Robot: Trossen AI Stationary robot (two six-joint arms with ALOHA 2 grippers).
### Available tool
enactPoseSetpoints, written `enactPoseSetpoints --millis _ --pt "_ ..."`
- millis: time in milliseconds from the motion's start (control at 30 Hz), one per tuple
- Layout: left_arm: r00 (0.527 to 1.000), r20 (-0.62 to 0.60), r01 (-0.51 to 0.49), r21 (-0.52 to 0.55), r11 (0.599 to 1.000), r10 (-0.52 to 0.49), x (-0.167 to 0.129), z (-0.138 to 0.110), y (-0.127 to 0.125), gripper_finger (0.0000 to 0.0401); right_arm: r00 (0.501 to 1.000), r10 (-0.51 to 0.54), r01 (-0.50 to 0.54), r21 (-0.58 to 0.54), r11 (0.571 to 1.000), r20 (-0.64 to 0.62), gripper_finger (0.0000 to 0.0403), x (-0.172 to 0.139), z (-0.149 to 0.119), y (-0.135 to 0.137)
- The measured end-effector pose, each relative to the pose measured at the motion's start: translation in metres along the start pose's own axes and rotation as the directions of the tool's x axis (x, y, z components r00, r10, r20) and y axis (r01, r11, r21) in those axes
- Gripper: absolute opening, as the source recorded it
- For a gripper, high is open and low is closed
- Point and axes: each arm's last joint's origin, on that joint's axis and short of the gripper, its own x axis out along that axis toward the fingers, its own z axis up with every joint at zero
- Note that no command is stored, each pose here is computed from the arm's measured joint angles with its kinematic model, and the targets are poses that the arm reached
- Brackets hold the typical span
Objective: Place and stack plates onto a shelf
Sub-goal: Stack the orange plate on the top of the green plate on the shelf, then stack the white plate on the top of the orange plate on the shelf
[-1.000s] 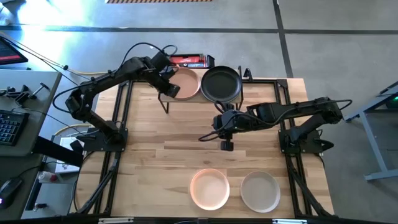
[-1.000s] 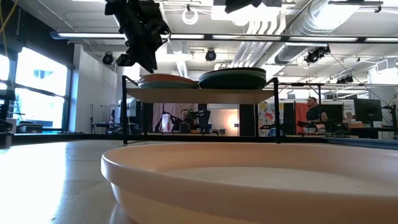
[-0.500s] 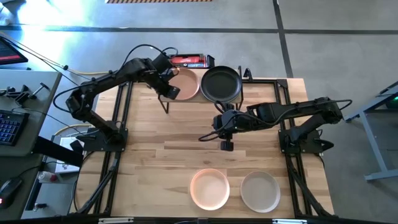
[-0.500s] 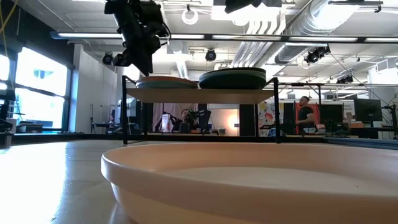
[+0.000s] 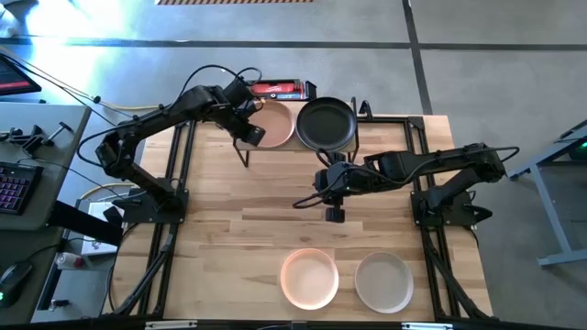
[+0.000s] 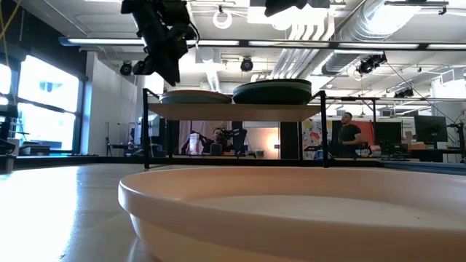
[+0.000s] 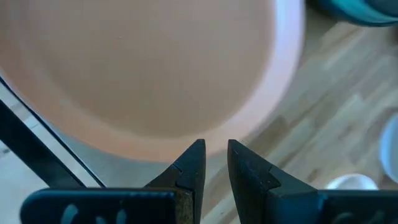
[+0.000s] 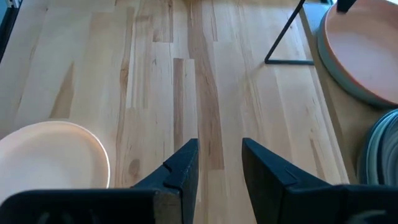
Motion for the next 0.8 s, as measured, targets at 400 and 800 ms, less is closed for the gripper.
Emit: enactPoseSetpoints --millis 400,800 --pt "0.988 0.025 0.145 0.138 0.980 -0.150 -0.036 -0.037 -0.041 0.0055 0.976 0.179 -0.138 0.290 0.947 -0.120 0.0101 0.014 -0.013 0.011" --pt "0.977 -0.079 0.214 0.275 0.937 -0.200 -0.035 -0.082 -0.093 0.0055 0.919 0.205 -0.151 0.181 0.972 -0.337 0.0101 0.040 -0.065 0.051"
